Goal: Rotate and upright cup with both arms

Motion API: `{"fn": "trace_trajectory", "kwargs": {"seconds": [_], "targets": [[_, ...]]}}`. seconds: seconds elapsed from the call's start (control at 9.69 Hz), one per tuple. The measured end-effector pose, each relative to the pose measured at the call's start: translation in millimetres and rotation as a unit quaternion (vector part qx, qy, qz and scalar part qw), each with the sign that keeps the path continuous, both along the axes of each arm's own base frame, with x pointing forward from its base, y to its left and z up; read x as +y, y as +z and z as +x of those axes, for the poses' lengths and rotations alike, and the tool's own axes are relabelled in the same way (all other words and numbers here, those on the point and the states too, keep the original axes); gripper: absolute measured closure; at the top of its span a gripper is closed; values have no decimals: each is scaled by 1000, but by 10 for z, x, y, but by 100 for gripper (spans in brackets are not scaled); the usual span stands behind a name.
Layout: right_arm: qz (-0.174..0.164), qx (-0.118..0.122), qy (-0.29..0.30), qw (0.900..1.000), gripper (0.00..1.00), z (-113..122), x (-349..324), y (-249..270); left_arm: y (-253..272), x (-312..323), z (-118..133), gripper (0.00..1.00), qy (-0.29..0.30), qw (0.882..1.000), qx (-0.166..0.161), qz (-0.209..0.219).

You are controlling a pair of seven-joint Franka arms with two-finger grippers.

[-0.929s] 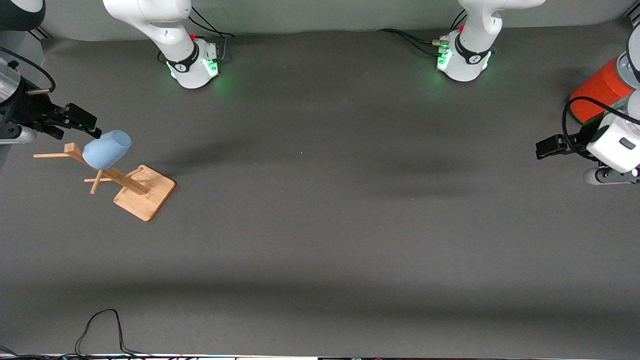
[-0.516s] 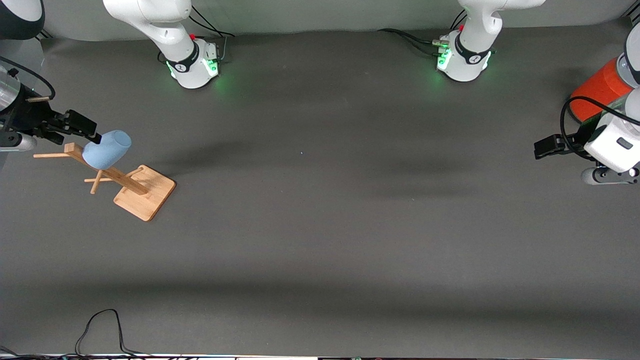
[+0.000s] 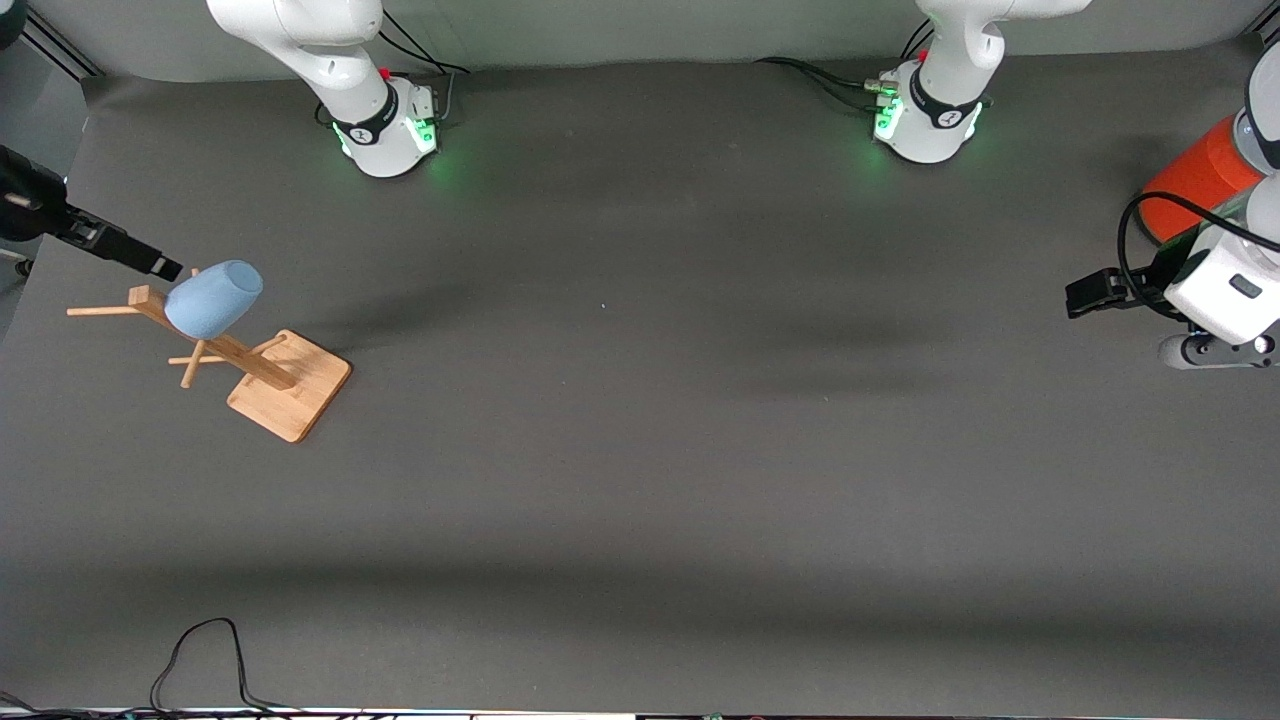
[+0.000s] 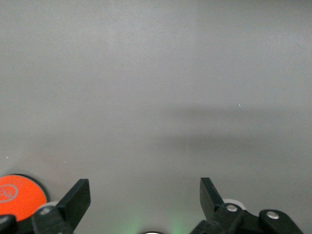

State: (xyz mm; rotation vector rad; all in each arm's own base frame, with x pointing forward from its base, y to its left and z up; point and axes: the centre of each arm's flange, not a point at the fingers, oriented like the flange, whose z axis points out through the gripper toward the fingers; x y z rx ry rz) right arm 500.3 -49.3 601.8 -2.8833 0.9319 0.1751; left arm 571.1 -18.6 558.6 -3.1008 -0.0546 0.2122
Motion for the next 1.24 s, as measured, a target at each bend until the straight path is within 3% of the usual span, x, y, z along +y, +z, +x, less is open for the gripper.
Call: {"fn": "trace_trajectory", "kwargs": {"seconds": [0.31, 1.24], "targets": [[27, 34, -145, 988, 0, -65, -283, -91, 0, 1, 0, 0, 0, 1000, 0, 0], [20, 90, -228, 969, 0, -146, -361, -1609, 1, 4, 0, 0, 0, 1000, 0, 0]]}}
